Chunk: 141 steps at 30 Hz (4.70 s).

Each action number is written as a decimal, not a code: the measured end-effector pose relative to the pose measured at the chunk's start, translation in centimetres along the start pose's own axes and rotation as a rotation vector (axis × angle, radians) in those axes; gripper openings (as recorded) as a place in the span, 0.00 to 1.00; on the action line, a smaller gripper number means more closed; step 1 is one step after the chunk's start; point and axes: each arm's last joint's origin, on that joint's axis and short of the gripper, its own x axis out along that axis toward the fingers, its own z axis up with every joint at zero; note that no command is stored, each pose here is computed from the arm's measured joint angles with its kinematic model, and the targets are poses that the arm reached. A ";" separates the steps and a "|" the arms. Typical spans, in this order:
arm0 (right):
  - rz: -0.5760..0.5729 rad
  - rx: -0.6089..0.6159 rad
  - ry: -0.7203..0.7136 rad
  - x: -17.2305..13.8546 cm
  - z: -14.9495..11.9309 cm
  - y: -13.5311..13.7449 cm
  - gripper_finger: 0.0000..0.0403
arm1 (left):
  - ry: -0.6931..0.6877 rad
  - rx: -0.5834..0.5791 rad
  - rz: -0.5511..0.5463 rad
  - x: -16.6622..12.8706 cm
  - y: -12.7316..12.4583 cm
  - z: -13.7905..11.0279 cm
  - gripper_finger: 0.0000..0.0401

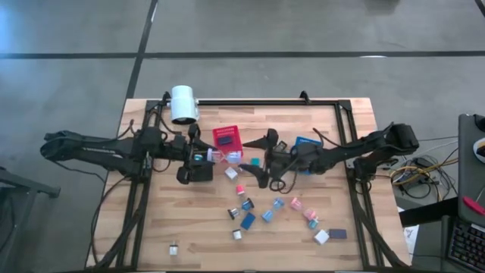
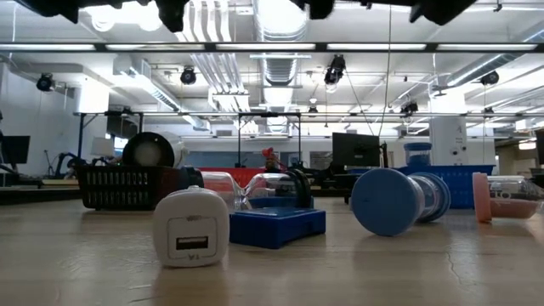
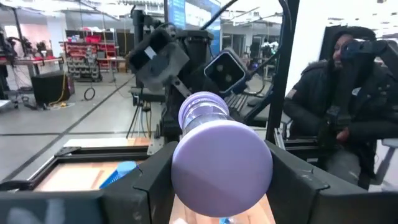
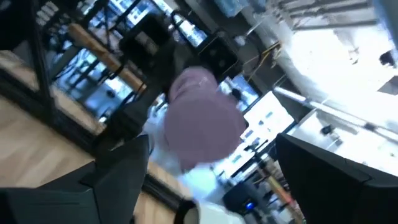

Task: Pick & Place Office items
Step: Put the violet hourglass into the blue bin

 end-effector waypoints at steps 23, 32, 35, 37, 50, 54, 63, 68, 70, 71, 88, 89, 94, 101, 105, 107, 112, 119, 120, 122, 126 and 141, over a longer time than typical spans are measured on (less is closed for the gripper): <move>-0.020 -0.091 0.040 2.2 0.4 1.3 0.80 | 0.008 -0.005 -0.004 0.5 0.5 -0.3 0.49; -0.014 -0.094 0.043 2.2 0.4 1.3 0.54 | 0.012 -0.005 -0.005 0.5 0.5 -0.4 0.49; -0.007 -0.095 0.048 2.2 0.3 1.4 0.47 | 0.018 -0.006 -0.004 0.5 0.5 -0.4 0.49; 0.002 -0.097 0.056 2.2 0.3 1.4 0.47 | 0.024 -0.007 -0.004 0.5 0.5 -0.5 0.49; 0.076 -0.008 0.122 1.0 0.6 0.6 0.47 | 0.041 0.010 -0.011 -0.9 0.2 0.1 0.68; 0.073 0.036 0.115 0.1 1.6 -0.6 0.47 | 0.084 0.026 -0.015 -2.2 -0.1 0.8 0.94; 0.075 0.178 0.193 -3.7 3.1 -4.1 0.47 | 0.106 0.070 0.048 -6.9 -0.7 0.1 0.84; 0.090 0.267 0.274 -6.5 3.8 -5.9 0.47 | 0.141 0.095 0.094 -9.4 -0.9 -2.4 0.62; 0.089 0.308 0.293 -7.7 4.2 -6.7 0.47 | 0.112 0.099 0.099 -10.1 -1.0 -3.1 0.48; 0.097 0.321 0.320 -8.2 4.1 -6.9 0.47 | 0.099 0.101 0.100 -10.4 -1.0 -3.4 0.41; 0.036 0.680 0.990 -15.1 4.5 -10.1 0.47 | -0.012 0.108 0.251 -10.5 -0.4 -10.2 0.03; 0.046 0.701 1.057 -15.2 4.7 -10.3 0.47 | -0.010 0.108 0.252 -10.5 -0.4 -10.5 0.04; 0.041 0.756 1.327 -15.5 6.0 -11.6 0.47 | -0.018 0.111 0.253 -10.5 -0.4 -10.9 0.06; 0.041 0.797 1.451 -15.4 6.5 -12.3 0.47 | -0.019 0.107 0.249 -10.4 -0.4 -10.8 0.04; 0.040 0.836 1.503 -15.6 5.5 -12.2 0.47 | -0.020 0.104 0.229 -10.4 -0.5 -10.9 0.04; 0.058 0.851 1.539 -15.7 4.7 -12.1 0.47 | -0.020 0.105 0.230 -10.4 -0.5 -10.8 0.04; 0.096 0.882 1.613 -16.0 2.1 -11.6 0.47 | -0.025 0.112 0.226 -10.4 -0.5 -10.8 0.03; 0.157 0.921 1.646 -16.3 -2.1 -10.5 0.47 | -0.022 0.129 0.226 -10.4 -0.5 -10.8 0.02; 0.153 0.920 1.653 -16.4 -2.7 -10.4 0.47 | -0.023 0.129 0.226 -10.4 -0.5 -10.8 0.02; 0.148 0.921 1.685 -16.6 -3.8 -10.1 0.47 | -0.023 0.129 0.226 -10.4 -0.5 -10.8 0.02; 0.151 0.920 1.719 -17.0 -5.6 -9.7 0.47 | -0.022 0.131 0.226 -10.4 -0.5 -10.8 0.02; 0.170 0.944 1.657 -16.9 -7.7 -8.8 0.47 | -0.022 0.131 0.226 -10.4 -0.5 -10.8 0.02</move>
